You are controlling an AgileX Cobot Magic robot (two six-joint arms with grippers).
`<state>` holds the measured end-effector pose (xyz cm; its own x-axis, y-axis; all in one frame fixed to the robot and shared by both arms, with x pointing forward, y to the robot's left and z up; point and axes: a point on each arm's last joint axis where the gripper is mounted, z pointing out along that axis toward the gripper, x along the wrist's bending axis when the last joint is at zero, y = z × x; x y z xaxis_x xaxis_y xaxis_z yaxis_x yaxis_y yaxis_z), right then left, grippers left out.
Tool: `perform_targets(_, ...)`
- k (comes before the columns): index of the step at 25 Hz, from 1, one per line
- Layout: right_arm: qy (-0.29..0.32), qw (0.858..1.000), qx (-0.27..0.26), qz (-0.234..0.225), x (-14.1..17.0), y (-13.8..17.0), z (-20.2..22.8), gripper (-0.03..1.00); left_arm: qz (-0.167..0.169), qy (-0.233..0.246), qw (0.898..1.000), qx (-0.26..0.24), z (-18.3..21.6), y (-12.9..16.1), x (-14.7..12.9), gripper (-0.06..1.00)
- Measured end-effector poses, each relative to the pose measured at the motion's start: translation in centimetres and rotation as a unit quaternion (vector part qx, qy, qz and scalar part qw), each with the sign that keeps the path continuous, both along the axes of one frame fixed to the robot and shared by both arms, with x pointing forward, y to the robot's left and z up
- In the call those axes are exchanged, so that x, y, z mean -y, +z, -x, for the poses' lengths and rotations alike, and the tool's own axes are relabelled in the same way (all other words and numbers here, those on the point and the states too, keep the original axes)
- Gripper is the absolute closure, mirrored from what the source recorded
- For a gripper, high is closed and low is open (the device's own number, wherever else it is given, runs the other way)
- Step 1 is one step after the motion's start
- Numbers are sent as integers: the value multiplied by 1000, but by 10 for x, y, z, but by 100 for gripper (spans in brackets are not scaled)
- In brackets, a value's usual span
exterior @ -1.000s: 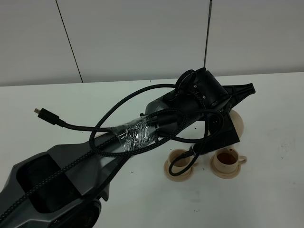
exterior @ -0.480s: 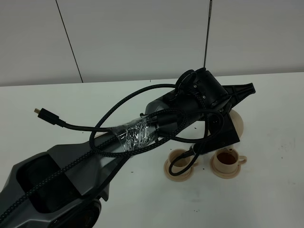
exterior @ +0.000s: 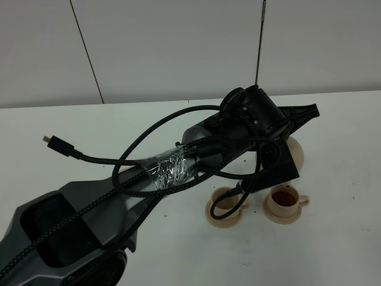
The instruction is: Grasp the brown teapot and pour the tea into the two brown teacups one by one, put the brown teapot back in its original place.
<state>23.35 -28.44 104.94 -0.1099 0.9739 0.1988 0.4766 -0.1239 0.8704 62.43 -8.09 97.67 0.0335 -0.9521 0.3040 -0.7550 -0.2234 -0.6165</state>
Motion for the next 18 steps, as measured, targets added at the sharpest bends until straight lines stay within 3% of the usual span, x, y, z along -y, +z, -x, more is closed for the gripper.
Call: perform_targets(18, 0, 1000, 0, 0, 0, 0, 0, 72, -10, -6, 1000, 11, 2, 1, 2, 77)
